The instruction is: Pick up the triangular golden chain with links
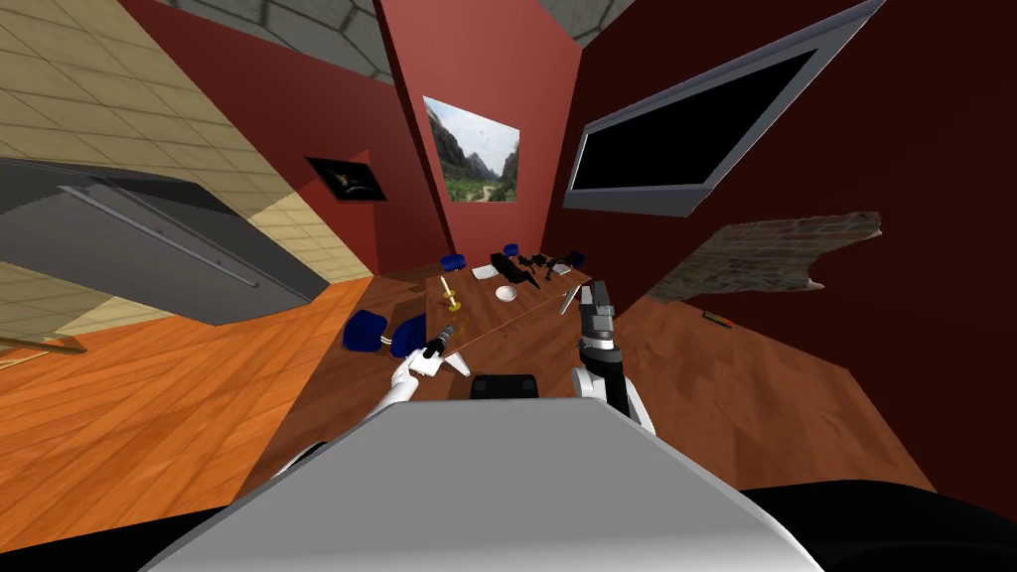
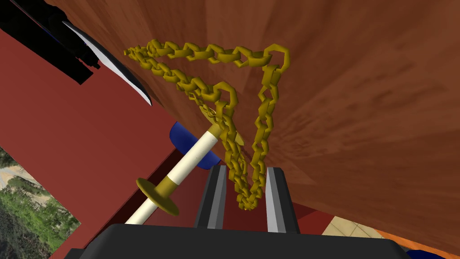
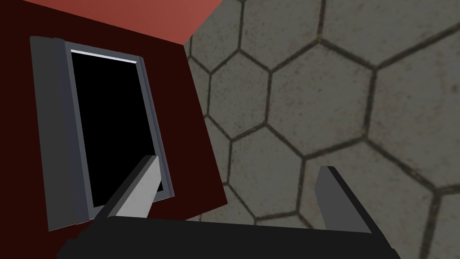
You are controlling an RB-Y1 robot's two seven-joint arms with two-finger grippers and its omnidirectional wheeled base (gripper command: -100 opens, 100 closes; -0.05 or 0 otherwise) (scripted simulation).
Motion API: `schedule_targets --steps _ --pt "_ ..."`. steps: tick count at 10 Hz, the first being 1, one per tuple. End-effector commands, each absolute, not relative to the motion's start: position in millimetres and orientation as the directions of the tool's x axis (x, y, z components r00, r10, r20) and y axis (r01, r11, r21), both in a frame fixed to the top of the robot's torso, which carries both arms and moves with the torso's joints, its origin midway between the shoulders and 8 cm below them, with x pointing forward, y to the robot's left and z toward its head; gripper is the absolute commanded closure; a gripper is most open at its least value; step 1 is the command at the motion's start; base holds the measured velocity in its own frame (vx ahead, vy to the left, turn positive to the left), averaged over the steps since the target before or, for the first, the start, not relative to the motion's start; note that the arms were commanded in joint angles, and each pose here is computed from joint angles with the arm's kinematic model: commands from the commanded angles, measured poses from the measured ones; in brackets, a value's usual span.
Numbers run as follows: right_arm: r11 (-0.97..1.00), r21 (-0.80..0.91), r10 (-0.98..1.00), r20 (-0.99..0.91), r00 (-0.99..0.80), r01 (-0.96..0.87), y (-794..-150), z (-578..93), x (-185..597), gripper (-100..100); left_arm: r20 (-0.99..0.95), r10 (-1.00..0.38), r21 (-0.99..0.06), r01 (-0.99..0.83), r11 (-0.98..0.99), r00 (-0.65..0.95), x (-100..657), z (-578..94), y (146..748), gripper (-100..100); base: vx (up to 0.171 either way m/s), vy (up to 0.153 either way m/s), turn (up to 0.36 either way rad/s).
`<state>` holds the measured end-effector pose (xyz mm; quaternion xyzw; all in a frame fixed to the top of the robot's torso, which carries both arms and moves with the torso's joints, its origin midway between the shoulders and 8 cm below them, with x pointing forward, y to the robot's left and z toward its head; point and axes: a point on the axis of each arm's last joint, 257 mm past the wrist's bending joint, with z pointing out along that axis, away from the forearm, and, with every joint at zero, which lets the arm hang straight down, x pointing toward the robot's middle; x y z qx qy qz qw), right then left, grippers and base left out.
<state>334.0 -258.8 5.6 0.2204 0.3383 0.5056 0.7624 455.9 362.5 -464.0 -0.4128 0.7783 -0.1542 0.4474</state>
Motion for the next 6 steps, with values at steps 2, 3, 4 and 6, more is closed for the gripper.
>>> schedule_targets --steps 2,3,4,6 --pt "0.391 0.678 0.920 -0.293 0.260 -0.622 -259 6 334 0 -0.570 -0.763 -0.603 -0.476 0.641 -0.305 464 -463 346 100 0.020 -0.032 0.156" --pt "0.392 0.678 0.920 -0.293 0.260 -0.622 -259 6 334 0 -0.573 -0.755 -0.600 -0.463 0.652 -0.320 468 -462 342 100 0.022 -0.041 0.311" --pt "0.392 0.678 0.920 -0.293 0.260 -0.622 -259 6 334 0 -0.572 -0.751 -0.598 -0.459 0.657 -0.330 467 -464 338 100 0.017 -0.035 0.114" --pt "0.391 0.678 0.920 -0.293 0.260 -0.622 -259 6 334 0 -0.572 -0.754 -0.599 -0.463 0.653 -0.324 466 -464 341 0 0.002 -0.007 0.000"
